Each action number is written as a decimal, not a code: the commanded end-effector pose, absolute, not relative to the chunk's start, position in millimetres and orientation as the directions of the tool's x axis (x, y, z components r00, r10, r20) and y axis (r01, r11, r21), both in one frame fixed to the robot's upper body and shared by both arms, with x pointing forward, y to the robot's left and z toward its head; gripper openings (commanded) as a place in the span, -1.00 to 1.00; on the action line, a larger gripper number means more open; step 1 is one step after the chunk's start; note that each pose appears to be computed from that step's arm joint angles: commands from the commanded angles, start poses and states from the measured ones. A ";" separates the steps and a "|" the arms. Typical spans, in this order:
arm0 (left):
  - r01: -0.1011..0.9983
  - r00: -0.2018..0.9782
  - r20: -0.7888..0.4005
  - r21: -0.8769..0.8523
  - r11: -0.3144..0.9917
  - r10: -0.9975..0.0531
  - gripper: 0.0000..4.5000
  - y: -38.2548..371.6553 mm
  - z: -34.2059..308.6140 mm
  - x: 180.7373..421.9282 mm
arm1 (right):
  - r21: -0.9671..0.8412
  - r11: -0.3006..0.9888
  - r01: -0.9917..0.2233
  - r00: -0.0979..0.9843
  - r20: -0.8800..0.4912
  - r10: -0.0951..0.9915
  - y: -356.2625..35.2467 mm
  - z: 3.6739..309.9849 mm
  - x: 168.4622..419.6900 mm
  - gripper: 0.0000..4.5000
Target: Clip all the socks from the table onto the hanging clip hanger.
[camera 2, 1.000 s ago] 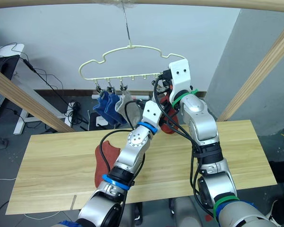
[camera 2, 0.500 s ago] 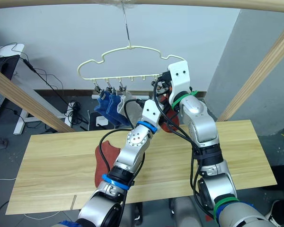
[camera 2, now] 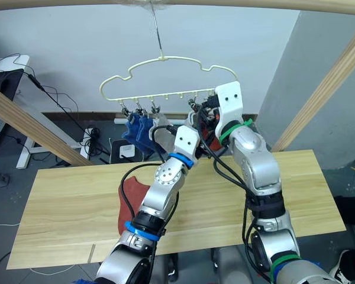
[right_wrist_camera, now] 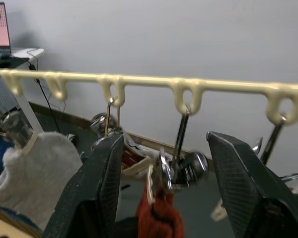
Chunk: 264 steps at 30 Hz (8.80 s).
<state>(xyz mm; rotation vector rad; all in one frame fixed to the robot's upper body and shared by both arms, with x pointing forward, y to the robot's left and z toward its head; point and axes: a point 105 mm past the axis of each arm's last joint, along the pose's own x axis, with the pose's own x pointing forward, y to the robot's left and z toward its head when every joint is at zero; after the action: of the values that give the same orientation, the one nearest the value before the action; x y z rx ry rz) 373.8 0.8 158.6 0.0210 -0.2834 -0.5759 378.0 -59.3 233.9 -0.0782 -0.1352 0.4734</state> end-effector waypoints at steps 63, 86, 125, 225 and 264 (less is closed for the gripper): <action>0.666 0.664 0.272 0.208 0.716 -0.696 -0.18 61.4 219.4 348.1 | -0.100 0.943 -0.318 0.917 0.221 0.332 -68.3 255.0 399.7 -0.17; 0.751 0.606 0.308 0.084 0.655 -0.733 -0.10 59.2 220.2 326.8 | -0.089 0.944 -0.318 0.912 0.243 0.330 -68.6 261.9 403.9 -1.00; 0.719 0.651 0.197 0.150 0.679 -0.733 1.00 70.1 187.8 307.3 | -0.089 0.925 -0.368 0.880 0.289 0.378 -81.1 265.3 375.5 -0.26; 0.179 0.897 -0.423 0.078 0.981 -0.130 1.00 223.9 4.9 303.4 | -0.022 0.964 -0.264 0.935 0.240 0.262 -69.6 252.8 405.0 -1.00; 0.626 0.764 0.196 0.004 0.780 -0.614 -0.99 -29.8 153.1 380.6 | -0.034 0.965 -0.261 0.935 0.242 0.261 -70.4 256.0 402.4 -1.00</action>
<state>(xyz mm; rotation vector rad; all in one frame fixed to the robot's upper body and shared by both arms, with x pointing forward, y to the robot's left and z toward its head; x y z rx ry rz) 376.9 -26.6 138.6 -0.0585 -0.1255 -0.6999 408.9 -70.2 236.8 -0.0065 -0.1792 0.2647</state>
